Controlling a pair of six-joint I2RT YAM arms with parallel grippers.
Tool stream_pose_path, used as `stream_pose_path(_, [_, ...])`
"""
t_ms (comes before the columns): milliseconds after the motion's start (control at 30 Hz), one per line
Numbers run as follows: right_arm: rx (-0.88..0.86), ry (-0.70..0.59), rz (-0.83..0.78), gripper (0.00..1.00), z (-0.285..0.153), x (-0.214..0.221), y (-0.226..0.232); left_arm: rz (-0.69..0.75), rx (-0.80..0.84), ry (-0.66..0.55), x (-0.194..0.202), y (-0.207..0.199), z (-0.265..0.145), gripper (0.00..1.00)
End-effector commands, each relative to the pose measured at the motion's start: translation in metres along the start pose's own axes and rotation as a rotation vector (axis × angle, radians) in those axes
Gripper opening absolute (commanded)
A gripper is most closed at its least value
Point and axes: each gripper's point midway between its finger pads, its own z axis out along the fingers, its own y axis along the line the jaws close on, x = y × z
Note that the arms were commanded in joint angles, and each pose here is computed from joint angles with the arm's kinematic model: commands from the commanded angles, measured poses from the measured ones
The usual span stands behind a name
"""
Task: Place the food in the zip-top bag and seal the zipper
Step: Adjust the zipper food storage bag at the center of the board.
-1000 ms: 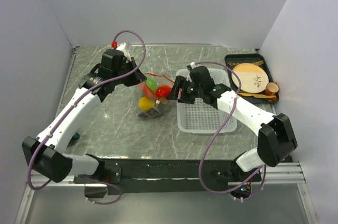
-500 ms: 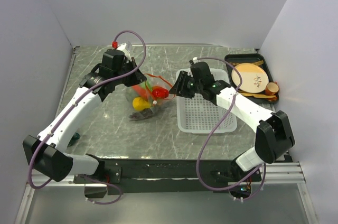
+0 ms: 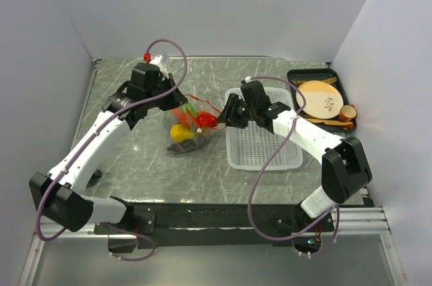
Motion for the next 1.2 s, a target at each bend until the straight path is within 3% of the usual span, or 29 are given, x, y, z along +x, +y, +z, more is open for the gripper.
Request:
stream_pose_path(0, [-0.021,-0.085,-0.004,0.52,-0.017,-0.018,0.009,0.009,0.033,-0.088,-0.02,-0.01,-0.009,0.01])
stream_pose_path(433, [-0.028,-0.054,-0.003,0.52,-0.009,-0.01,0.006,0.014,0.037,-0.086,-0.02,-0.01,-0.006,0.01])
stream_pose_path(833, [-0.035,-0.014,0.01,0.43,0.006,-0.008,0.007,0.016,0.048,-0.092,-0.022,-0.013,-0.007,0.01])
stream_pose_path(867, [-0.043,-0.012,0.008,0.42,0.006,-0.008,0.008,0.018,0.049,-0.091,-0.022,-0.013,-0.007,0.01])
stream_pose_path(1000, [-0.085,-0.013,-0.023,0.14,0.009,-0.012,0.017,0.02,0.052,-0.074,-0.017,-0.012,-0.002,0.01])
stream_pose_path(1100, [-0.102,-0.04,-0.062,0.01,0.007,-0.023,0.028,0.026,0.062,-0.044,-0.01,-0.011,0.003,0.01])
stream_pose_path(1167, [-0.131,-0.075,-0.083,0.0,0.002,-0.033,0.038,0.033,0.083,0.0,0.0,-0.011,0.009,0.01])
